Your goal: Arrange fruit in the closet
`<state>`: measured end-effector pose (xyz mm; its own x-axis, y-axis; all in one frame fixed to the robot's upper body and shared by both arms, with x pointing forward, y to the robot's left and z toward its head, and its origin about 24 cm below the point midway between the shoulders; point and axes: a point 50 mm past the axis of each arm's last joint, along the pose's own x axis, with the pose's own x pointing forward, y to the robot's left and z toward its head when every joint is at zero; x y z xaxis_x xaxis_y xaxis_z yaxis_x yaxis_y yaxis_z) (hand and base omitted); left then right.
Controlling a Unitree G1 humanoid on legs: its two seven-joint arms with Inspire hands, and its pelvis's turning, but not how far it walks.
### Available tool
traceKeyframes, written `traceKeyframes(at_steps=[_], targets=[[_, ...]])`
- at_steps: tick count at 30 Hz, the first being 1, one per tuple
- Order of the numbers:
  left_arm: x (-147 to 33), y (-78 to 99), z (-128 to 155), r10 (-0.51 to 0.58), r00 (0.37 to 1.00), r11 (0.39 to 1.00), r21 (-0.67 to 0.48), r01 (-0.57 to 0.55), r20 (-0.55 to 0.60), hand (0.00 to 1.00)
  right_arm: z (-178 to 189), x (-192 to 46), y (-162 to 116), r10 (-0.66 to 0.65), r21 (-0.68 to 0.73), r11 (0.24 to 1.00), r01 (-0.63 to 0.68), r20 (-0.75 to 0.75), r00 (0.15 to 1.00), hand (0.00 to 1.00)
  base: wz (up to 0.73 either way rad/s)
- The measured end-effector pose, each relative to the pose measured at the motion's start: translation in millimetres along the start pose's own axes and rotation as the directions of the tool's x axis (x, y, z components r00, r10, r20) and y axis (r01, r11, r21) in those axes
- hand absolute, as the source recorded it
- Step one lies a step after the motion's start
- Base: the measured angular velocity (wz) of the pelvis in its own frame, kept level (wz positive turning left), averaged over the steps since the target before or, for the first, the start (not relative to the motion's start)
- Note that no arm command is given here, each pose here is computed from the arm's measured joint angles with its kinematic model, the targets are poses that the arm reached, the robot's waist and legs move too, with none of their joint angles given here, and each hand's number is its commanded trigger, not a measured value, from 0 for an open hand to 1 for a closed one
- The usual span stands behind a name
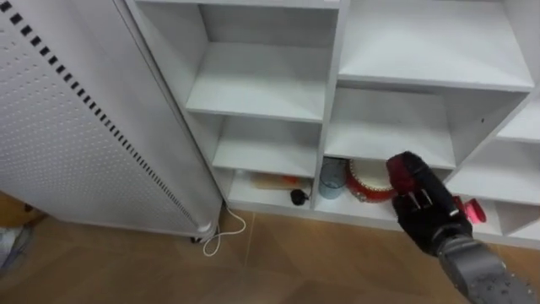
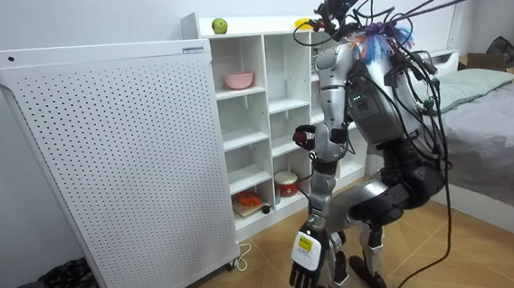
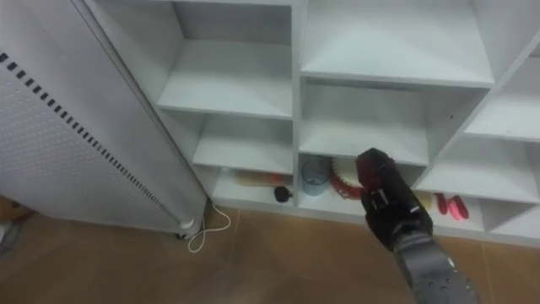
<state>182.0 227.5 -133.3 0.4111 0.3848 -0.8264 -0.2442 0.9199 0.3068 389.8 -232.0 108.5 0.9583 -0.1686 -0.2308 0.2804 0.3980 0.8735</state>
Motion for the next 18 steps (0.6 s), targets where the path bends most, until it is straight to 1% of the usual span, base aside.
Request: traceKeyframes(at_steps=[4,6,11,13,14,15,18], targets=[[0.0,2.8,-4,0.038,0.999,0.999,0.004,-0.038,-0.014,0.00,8,2,23,0.040,0.014,0.999,-0.041,0.030,0.999,1.00,0.00],[0.0,3.1,-4,0.045,0.999,0.999,0.004,-0.045,-0.014,0.00,13,2,27,0.044,0.034,0.998,-0.045,0.050,0.998,1.00,0.06],[-0.1,4.9,-9,0.059,0.998,0.998,0.021,-0.058,-0.020,0.00,21,2,26,0.017,0.053,0.998,-0.021,0.081,0.997,1.00,0.01],[-0.3,8.1,-17,0.081,0.996,0.996,0.030,-0.080,-0.035,0.00,26,1,25,-0.013,0.066,0.998,0.007,0.099,0.995,1.00,0.00],[-0.4,8.7,-19,0.082,0.996,0.996,0.031,-0.081,-0.039,0.00,27,1,25,-0.019,0.075,0.997,0.012,0.104,0.994,0.88,0.00],[-0.4,10.6,-22,0.087,0.995,0.996,0.031,-0.085,-0.047,0.00,30,0,28,-0.025,0.091,0.996,0.015,0.117,0.993,0.00,0.00],[-0.1,16.6,-27,0.108,0.992,0.994,0.030,-0.106,-0.061,0.00,36,-3,37,-0.021,0.111,0.994,0.005,0.144,0.989,0.00,0.00]])
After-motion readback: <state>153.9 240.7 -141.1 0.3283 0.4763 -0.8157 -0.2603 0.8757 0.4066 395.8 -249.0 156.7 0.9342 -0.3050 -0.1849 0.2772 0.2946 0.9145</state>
